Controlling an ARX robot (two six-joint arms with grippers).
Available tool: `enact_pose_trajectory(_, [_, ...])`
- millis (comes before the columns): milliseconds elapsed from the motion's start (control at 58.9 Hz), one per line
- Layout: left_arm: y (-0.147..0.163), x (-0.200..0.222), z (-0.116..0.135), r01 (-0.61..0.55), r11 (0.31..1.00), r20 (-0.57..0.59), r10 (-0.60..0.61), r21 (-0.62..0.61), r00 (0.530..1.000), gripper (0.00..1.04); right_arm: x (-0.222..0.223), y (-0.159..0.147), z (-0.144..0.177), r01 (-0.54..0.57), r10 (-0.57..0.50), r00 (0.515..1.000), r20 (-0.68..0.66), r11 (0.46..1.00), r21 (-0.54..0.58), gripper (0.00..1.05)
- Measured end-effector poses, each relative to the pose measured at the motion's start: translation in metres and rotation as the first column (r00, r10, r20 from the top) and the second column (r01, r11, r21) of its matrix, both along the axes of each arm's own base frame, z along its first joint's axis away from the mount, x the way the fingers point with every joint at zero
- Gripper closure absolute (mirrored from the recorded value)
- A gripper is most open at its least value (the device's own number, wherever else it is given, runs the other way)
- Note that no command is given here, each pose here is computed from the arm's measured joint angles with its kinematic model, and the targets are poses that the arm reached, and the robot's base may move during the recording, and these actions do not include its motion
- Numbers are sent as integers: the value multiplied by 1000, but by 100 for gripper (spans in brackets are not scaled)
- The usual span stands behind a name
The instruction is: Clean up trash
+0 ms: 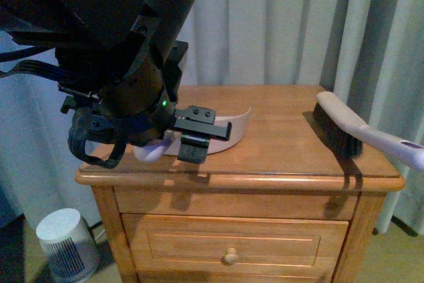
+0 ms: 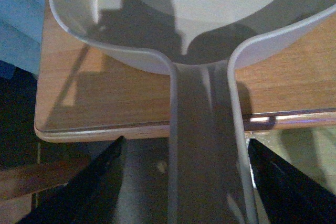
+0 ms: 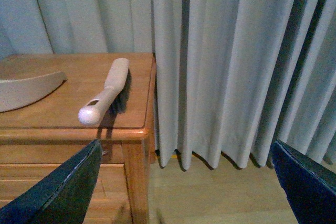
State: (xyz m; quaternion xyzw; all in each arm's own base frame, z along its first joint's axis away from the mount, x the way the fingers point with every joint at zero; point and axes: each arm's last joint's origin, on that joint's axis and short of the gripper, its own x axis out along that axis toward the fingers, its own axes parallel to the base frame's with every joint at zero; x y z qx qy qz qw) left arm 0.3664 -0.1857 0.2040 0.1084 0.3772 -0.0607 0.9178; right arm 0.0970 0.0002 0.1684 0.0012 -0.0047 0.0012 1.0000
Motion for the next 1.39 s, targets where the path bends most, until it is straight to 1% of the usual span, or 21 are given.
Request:
enact_pose_trajectory(170, [0,-1,-3,14,1000,-5,-14,-10,1000,65,0,0,0,0,0,1000,0,1000,0,7])
enact_pose_trajectory(204, [0,-1,-4,17,1000,-5,-17,-12,1000,72,0,0,0,0,0,1000,0,1000,0,7])
enact_pose_trajectory(238, [0,-1,-4,18,1000,-3,-18,-14,1000,75,0,0,0,0,0,1000,0,1000,0,7])
enact_pose_trajectory(374, [1,-3,-4,29,999,16,-29,-14,999,77,0,0,0,0,0,1000,0,1000,0,7])
enact_pose_trajectory(458, [3,-6,-4,38,999,53,-37,-20,998,77,0,0,0,0,0,1000,0,1000,0,7])
enact_pose_trajectory(543, [5,-10,3,55,998,128,-50,-35,991,77,0,0,0,0,0,1000,0,1000,0,7])
enact_pose_trajectory(611, [8,-15,13,75,996,215,-65,-38,975,77,0,0,0,0,0,1000,0,1000,0,7])
enact_pose_trajectory(662, [12,-21,25,88,995,303,-67,-55,951,77,0,0,0,0,0,1000,0,1000,0,7])
enact_pose_trajectory(730, [18,-31,42,101,993,427,-69,-54,901,77,0,0,0,0,0,1000,0,1000,0,7])
enact_pose_trajectory(798, [27,-47,61,127,990,568,-73,-56,820,77,0,0,0,0,0,1000,0,1000,0,7])
enact_pose_trajectory(815, [28,-49,64,129,990,587,-73,-54,806,77,0,0,0,0,0,1000,0,1000,0,7])
enact_pose_trajectory(866, [36,-64,76,144,988,671,-71,-53,738,77,0,0,0,0,0,1000,0,1000,0,7])
enact_pose_trajectory(883, [37,-67,78,147,988,686,-69,-56,724,77,0,0,0,0,0,1000,0,1000,0,7])
enact_pose_trajectory(900, [42,-76,84,158,986,727,-69,-55,684,77,0,0,0,0,0,1000,0,1000,0,7])
enact_pose_trajectory(951, [48,-88,91,171,984,774,-67,-54,630,77,0,0,0,0,0,1000,0,1000,0,7])
enact_pose_trajectory(985, [54,-100,96,181,982,809,-58,-60,584,77,0,0,0,0,0,1000,0,1000,0,7])
enact_pose_trajectory(1036, [61,-114,100,186,980,838,-38,-76,544,77,0,0,0,0,0,1000,0,1000,0,7])
enact_pose_trajectory(1070, [66,-123,101,190,978,852,-28,-85,522,77,0,0,0,0,0,1000,0,1000,0,7])
enact_pose_trajectory(1121, [73,-135,101,197,975,864,-8,-106,504,77,0,0,0,0,0,1000,0,1000,0,7])
enact_pose_trajectory(1257, [89,-166,95,222,963,880,32,-155,474,77,0,0,0,0,0,1000,0,1000,0,7])
enact_pose_trajectory(1392, [109,-200,91,294,932,895,68,-215,440,77,0,0,0,0,0,1000,0,1000,0,7])
